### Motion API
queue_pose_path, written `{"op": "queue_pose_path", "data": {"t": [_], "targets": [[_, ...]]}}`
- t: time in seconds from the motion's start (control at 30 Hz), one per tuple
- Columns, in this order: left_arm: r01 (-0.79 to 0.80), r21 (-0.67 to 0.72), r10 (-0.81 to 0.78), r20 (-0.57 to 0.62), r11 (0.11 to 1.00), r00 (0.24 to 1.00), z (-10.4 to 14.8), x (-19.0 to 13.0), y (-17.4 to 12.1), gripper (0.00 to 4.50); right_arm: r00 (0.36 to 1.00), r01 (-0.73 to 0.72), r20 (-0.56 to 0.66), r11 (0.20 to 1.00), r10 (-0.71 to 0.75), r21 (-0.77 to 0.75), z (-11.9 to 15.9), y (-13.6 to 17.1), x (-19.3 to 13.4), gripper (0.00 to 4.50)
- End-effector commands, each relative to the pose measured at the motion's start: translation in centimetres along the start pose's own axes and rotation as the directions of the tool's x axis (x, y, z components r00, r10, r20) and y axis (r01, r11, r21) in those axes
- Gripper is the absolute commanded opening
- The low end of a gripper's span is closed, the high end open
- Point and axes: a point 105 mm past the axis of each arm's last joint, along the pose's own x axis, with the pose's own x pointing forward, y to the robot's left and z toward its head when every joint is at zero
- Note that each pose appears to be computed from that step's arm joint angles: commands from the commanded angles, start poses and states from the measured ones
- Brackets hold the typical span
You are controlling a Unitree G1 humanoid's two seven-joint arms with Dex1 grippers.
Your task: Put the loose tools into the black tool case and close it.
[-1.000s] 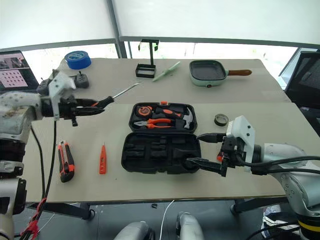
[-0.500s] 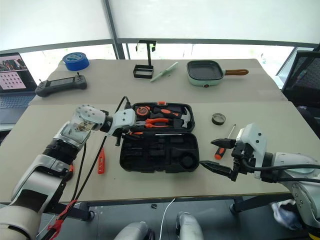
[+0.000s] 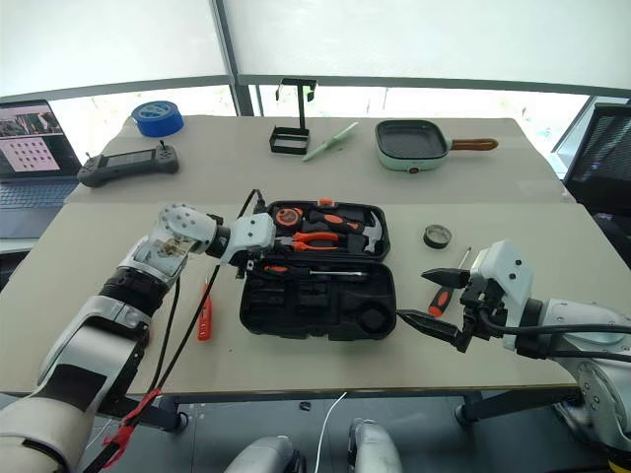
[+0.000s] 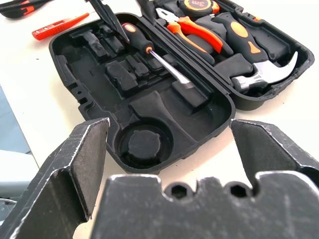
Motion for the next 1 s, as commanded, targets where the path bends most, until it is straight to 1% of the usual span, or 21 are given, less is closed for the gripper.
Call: {"op": "queue_pose_path", "data": {"t": [0.03,0.1,0.13,0.3,0.33,0.43,0.47,0.57,0.67,0.77,0.93,1.0], "targets": [[-0.04,0.035,0.037,0.076,0.999,0.996,2.8,-0.6,1.2,4.12,0.999,0.007,0.037,0.999,-0.005,-0.052,1.1,0.3,-0.2,4.5],[-0.038,0.039,0.034,0.086,0.999,0.996,3.2,-0.4,1.2,3.79,0.999,0.005,0.039,0.999,-0.003,-0.05,1.1,0.4,-0.2,4.5],[-0.032,0.042,0.028,0.086,0.999,0.996,3.3,-0.3,1.1,3.52,0.999,0.004,0.04,0.999,-0.002,-0.05,1.1,0.4,-0.1,4.5],[0.041,0.044,-0.043,0.054,0.998,0.998,2.5,0.6,0.0,1.65,0.999,0.005,0.046,0.999,-0.003,-0.05,1.3,0.3,-0.1,4.5],[0.049,0.041,-0.051,0.047,0.998,0.998,2.3,0.8,-0.2,1.37,0.999,0.006,0.047,0.999,-0.003,-0.05,1.3,0.3,-0.1,4.5],[0.077,0.047,-0.077,0.005,0.996,0.997,1.3,2.1,-0.8,0.11,0.999,0.006,0.048,0.999,-0.004,-0.05,1.3,0.3,0.0,4.5],[0.091,0.052,-0.091,-0.012,0.994,0.996,1.0,2.4,-1.1,0.04,0.999,0.006,0.048,0.999,-0.004,-0.049,1.3,0.3,0.0,4.5],[0.126,0.062,-0.122,-0.06,0.99,0.991,0.1,3.0,-1.8,0.04,0.999,0.007,0.047,0.999,-0.004,-0.045,1.2,0.4,0.0,4.5],[0.106,0.102,-0.092,-0.129,0.989,0.987,-1.0,3.6,-1.8,0.04,0.999,0.009,0.044,0.999,-0.007,-0.038,1.0,0.4,0.0,4.5],[0.063,0.135,-0.041,-0.162,0.989,0.986,-1.6,4.2,-1.3,0.04,0.999,0.01,0.042,0.999,-0.009,-0.032,0.9,0.6,0.0,4.5],[0.065,0.107,-0.052,-0.123,0.992,0.991,-1.4,4.3,-1.5,0.04,0.999,0.011,0.043,1.0,-0.01,-0.022,0.8,0.9,-0.1,4.5],[0.049,0.059,-0.046,-0.055,0.997,0.997,-0.3,3.9,-1.1,0.04,0.999,0.022,0.039,1.0,-0.022,-0.019,0.7,0.8,-0.2,4.5]]}}
